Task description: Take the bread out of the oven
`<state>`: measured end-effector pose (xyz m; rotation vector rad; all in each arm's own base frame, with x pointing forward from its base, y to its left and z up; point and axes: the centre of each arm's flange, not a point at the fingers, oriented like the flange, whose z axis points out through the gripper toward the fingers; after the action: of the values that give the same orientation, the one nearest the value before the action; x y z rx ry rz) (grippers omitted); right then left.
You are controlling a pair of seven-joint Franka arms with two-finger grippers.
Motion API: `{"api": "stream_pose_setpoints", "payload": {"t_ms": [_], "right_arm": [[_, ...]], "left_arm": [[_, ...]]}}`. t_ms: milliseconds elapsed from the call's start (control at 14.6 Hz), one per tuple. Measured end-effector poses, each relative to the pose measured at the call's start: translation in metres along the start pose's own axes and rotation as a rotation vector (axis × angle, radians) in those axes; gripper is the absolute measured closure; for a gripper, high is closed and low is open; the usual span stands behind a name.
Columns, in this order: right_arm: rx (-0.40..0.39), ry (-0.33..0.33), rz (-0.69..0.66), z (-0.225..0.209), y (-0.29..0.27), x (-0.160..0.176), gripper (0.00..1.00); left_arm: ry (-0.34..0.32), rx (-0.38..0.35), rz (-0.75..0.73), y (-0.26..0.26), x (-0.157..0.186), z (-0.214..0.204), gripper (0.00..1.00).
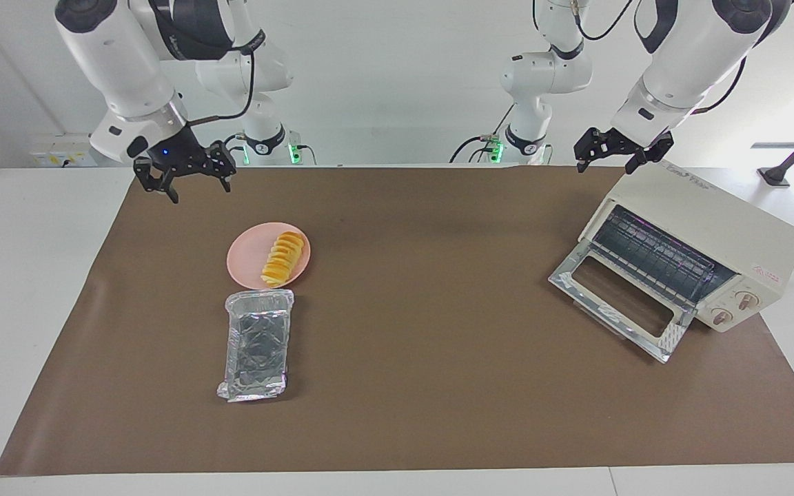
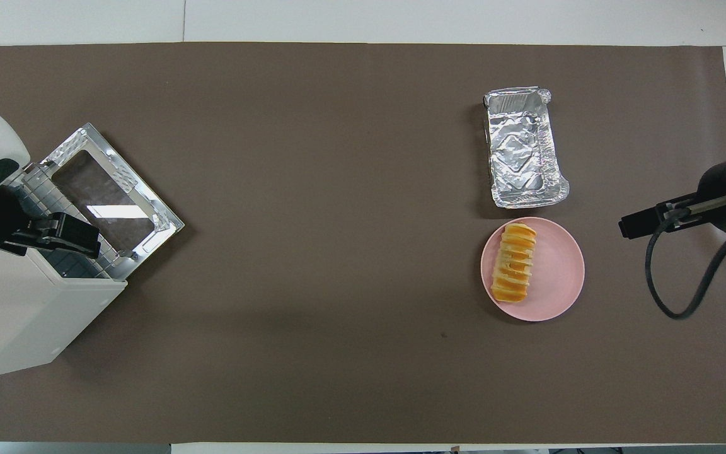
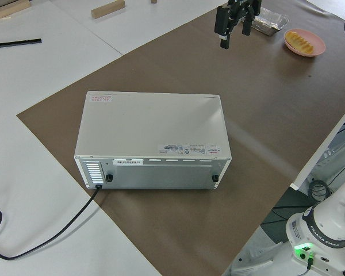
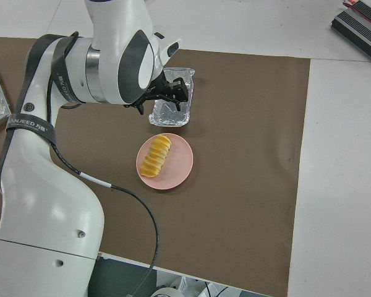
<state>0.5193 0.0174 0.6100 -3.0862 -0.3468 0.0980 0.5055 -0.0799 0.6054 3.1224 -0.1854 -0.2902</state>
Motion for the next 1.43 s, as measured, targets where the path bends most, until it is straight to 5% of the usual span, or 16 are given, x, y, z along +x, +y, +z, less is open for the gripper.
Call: {"api": "stream_pose_setpoints", "payload": {"t_ms": [341, 1434], "right_arm": [[-0.055, -0.012, 0.012, -0.041, 0.01, -0.007, 0.0], [-0.029, -0.013, 0.053, -0.037, 0.031, 0.0, 0.0]], "left_arm": [[0.0, 0.0, 0.0, 0.0, 0.0, 0.0, 0.0], [0.0, 0.0, 0.0, 0.0, 0.0, 0.0, 0.0]]}}
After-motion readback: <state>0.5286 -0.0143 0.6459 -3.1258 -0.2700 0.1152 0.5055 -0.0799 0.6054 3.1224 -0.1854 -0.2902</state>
